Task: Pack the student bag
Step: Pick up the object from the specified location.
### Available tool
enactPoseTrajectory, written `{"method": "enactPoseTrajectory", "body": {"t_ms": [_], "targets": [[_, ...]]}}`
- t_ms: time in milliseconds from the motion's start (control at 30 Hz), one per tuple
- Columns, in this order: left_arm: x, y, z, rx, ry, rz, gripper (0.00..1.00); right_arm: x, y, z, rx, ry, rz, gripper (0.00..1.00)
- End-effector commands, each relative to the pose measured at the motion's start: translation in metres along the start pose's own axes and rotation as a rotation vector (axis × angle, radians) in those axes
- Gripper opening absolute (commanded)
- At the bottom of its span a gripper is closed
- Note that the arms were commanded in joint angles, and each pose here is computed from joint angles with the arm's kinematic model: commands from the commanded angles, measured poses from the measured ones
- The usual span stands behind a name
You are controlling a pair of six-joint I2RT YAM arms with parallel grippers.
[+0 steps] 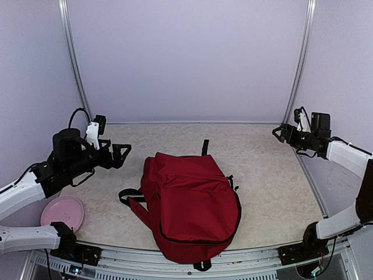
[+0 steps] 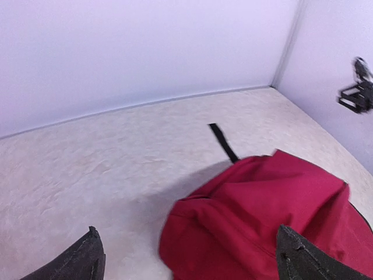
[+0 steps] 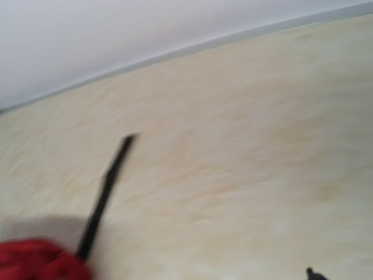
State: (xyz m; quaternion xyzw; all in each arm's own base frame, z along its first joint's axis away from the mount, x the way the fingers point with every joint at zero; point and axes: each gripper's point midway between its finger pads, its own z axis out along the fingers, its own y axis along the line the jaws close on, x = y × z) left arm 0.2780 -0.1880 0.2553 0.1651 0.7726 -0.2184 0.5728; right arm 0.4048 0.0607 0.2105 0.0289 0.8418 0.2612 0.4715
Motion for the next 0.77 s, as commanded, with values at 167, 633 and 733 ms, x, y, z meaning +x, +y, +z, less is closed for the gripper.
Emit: {"method": "enactPoseTrajectory", "body": {"t_ms": [167, 633, 733], "targets": [[0.037, 0.141, 0.005, -0.586, 0.080, -0.270, 0.99, -0.002, -0.055, -0.033, 0.233, -0.105, -0.009, 0.99], [0.049, 0.185, -0.041, -0.869, -0.191, -0.247, 0.99, 0.042, -0.091, -0.032, 0.349, -0.131, 0.003, 0.98], [0.054, 0.185, -0.041, -0.866, -0.190, -0.222, 0.99, 0.042, -0.094, -0.033, 0.361, -0.136, -0.009, 0.98]]}}
